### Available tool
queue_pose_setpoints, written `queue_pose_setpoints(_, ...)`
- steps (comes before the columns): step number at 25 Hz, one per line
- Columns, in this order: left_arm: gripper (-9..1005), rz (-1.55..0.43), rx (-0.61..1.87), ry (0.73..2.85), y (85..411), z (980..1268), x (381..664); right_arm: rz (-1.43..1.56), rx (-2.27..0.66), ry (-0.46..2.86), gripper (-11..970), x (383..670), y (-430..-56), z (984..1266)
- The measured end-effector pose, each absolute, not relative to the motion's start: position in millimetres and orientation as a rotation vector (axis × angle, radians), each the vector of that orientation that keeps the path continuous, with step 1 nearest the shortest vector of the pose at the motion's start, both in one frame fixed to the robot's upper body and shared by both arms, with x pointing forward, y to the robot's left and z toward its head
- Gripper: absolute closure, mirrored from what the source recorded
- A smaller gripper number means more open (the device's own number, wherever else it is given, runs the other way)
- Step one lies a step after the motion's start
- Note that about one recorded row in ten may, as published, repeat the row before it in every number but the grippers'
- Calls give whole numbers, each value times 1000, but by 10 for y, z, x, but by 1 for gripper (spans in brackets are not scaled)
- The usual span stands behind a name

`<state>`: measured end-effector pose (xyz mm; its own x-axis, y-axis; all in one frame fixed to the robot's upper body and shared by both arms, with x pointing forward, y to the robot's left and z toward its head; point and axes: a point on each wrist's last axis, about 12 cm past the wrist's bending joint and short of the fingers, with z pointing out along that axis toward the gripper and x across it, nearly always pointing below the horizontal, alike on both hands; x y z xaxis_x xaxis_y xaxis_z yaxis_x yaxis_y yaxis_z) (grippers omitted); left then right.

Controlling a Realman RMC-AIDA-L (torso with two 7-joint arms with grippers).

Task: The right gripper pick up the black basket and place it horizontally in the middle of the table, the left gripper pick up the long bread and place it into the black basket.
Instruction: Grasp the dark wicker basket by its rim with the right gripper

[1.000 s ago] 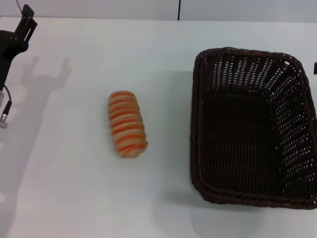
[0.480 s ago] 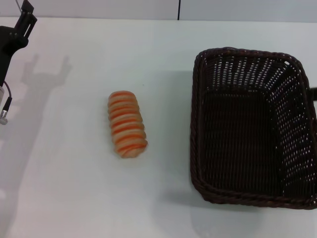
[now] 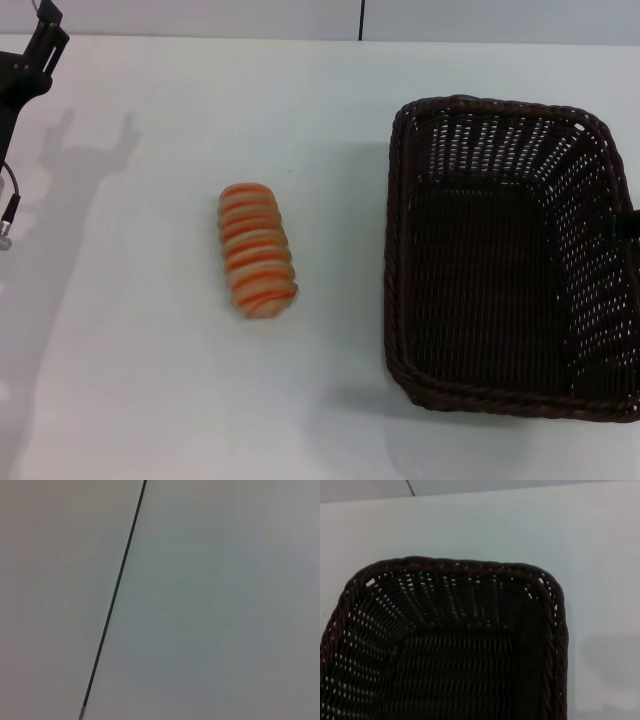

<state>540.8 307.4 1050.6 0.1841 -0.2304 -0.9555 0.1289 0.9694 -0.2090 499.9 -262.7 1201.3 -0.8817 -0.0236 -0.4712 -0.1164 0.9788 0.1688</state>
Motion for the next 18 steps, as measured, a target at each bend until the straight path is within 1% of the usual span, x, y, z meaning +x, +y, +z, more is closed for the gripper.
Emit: queue_pose_setpoints(18, 126, -249, -93, 1374, 3085, 10488, 5400, 262, -79, 2685, 215, 5023, -2600, 11870)
